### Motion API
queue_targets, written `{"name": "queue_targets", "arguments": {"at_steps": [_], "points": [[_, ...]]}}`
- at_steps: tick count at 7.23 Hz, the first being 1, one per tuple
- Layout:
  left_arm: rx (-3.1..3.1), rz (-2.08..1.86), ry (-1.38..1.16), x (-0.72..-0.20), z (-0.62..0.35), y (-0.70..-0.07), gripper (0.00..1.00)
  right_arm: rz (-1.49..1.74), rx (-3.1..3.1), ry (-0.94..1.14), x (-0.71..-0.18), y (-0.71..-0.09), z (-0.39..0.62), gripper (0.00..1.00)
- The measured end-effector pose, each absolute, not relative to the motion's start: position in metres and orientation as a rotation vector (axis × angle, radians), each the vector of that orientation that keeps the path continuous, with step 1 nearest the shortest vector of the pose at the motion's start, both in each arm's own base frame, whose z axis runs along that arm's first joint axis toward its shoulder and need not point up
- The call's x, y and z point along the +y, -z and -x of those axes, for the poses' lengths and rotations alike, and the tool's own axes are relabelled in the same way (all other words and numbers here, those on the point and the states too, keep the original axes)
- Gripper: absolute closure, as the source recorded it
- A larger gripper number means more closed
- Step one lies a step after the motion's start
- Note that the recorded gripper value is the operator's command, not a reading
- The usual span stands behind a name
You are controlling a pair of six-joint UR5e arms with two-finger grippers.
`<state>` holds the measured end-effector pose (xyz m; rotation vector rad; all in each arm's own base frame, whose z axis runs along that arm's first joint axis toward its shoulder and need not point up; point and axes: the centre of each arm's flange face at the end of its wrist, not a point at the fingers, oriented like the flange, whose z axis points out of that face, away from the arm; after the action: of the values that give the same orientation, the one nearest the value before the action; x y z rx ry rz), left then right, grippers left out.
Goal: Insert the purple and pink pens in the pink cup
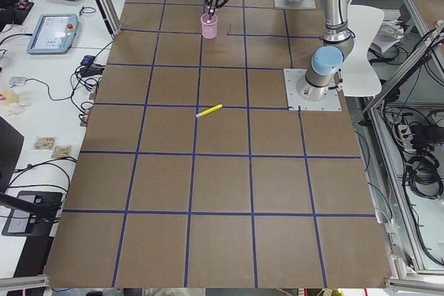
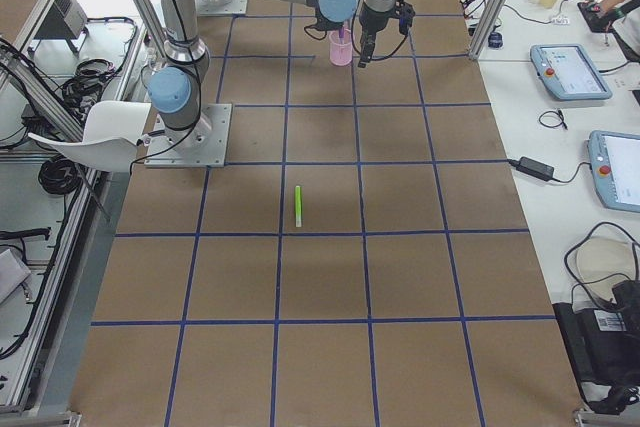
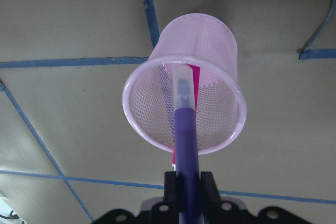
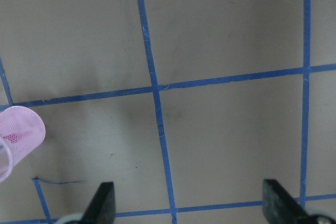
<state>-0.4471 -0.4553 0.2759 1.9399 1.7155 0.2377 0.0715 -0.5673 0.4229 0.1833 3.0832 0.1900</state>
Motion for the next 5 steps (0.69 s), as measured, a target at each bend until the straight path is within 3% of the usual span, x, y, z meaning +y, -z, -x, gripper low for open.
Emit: {"name": "queue_targets", "arguments": {"at_steps": [5], "points": [[1.805,-1.835,-0.042,-0.476,0.409,-0.352,0.02,-0.182,3.080,-0.206,-0.567,-0.417,-0.071,0.00]]}}
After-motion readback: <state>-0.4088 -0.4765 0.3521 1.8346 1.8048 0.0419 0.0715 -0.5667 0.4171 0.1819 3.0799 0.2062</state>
